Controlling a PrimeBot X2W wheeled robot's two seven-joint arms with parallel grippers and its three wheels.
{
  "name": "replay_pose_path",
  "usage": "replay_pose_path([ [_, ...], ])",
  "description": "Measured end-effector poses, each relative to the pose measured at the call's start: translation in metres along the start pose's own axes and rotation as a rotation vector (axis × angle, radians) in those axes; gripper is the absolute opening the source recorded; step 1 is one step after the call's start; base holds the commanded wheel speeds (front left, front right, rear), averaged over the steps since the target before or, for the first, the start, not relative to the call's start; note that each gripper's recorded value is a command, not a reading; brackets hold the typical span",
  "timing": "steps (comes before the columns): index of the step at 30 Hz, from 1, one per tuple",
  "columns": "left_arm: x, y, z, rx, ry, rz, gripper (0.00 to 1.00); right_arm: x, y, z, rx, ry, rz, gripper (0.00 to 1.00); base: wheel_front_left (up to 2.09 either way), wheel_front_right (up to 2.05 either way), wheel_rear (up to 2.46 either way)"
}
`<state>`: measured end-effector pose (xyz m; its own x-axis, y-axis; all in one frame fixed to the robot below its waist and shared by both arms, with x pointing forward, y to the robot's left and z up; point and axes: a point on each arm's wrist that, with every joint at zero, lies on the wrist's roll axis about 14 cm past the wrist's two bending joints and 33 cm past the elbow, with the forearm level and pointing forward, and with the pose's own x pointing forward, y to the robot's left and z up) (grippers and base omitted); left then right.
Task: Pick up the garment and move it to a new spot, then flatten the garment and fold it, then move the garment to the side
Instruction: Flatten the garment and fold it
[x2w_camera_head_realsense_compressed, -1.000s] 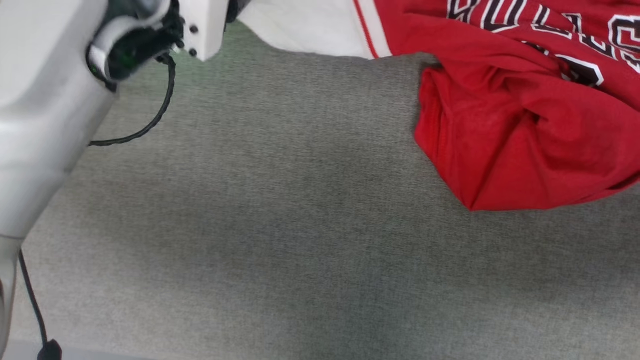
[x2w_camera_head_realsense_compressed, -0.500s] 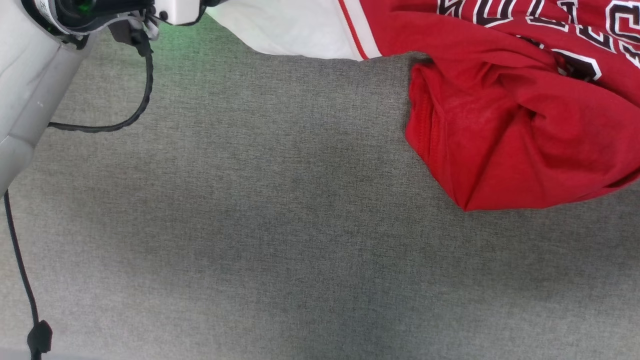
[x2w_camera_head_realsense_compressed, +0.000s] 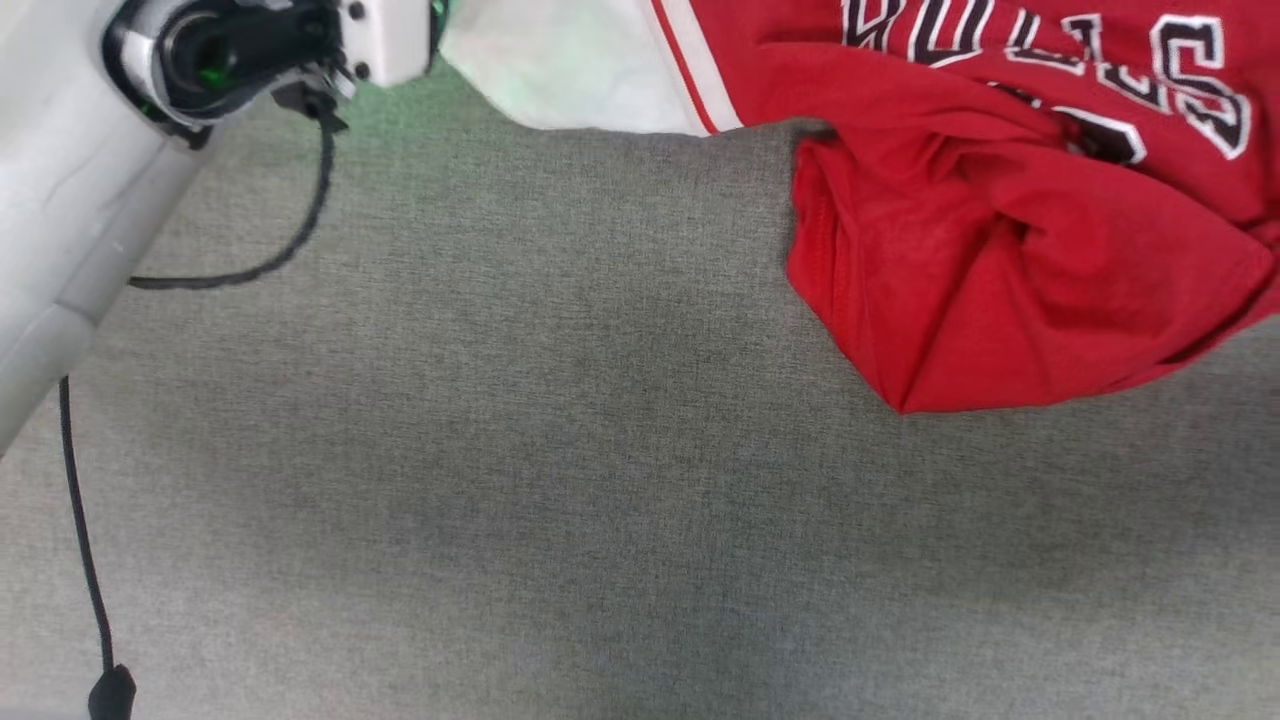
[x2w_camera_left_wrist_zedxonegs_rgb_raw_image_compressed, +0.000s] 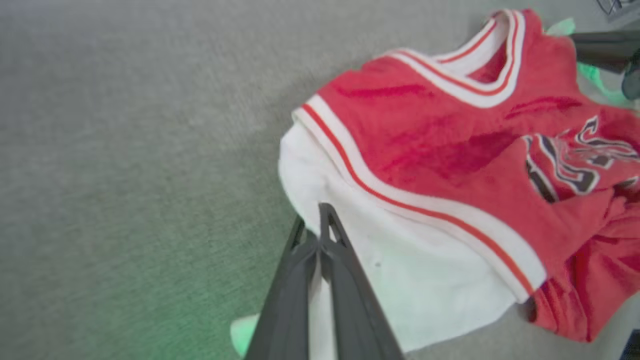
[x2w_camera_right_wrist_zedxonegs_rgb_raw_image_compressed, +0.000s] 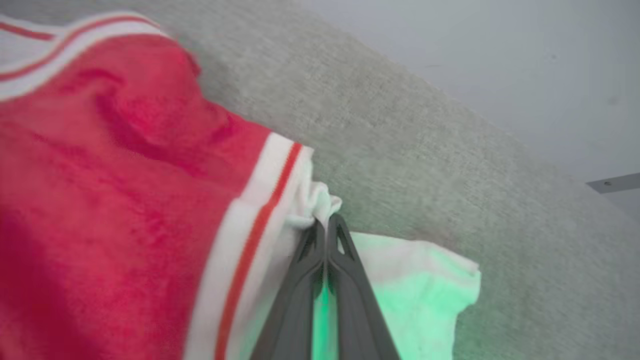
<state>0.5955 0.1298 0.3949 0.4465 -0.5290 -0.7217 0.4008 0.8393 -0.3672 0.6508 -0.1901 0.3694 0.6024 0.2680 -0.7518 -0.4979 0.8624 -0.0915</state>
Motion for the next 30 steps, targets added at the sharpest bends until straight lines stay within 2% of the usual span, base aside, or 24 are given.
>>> replay_pose_path([
  [5, -0.02, 0.003, 0.039, 0.014, -0.206, 0.039, 0.0, -0.018, 0.008, 0.03, 0.043, -0.132, 0.021, 0.0, 0.0, 0.0, 0.0],
  [11, -0.05, 0.0, 0.106, 0.011, -0.526, 0.073, 0.0, -0.058, -0.03, 0.092, 0.103, -0.389, -0.099, 0.0, 0.0, 0.0, 0.0],
  [15, -0.086, 0.001, 0.164, -0.005, -0.789, 0.107, 0.0, -0.088, -0.049, 0.138, 0.127, -0.563, -0.179, 0.0, 0.0, 0.0, 0.0],
  [20, -0.146, -0.01, 0.234, -0.017, -1.103, 0.133, 0.0, -0.153, -0.077, 0.211, 0.161, -0.867, -0.301, 0.0, 0.0, 0.0, 0.0],
  [23, -0.189, -0.035, 0.272, -0.016, -1.276, 0.091, 0.0, -0.207, -0.093, 0.251, 0.19, -1.074, -0.374, 0.0, 0.0, 0.0, 0.0],
  [26, -0.215, -0.056, 0.288, -0.028, -1.36, 0.035, 0.0, -0.237, -0.096, 0.27, 0.204, -1.181, -0.414, 0.0, 0.0, 0.0, 0.0],
  [28, -0.221, -0.062, 0.288, -0.029, -1.367, 0.02, 0.0, -0.235, -0.09, 0.271, 0.2, -1.168, -0.411, 0.0, 0.0, 0.0, 0.0],
  [30, -0.207, -0.057, 0.274, -0.029, -1.308, 0.025, 0.0, -0.225, -0.08, 0.269, 0.176, -1.131, -0.402, 0.0, 0.0, 0.0, 0.0],
])
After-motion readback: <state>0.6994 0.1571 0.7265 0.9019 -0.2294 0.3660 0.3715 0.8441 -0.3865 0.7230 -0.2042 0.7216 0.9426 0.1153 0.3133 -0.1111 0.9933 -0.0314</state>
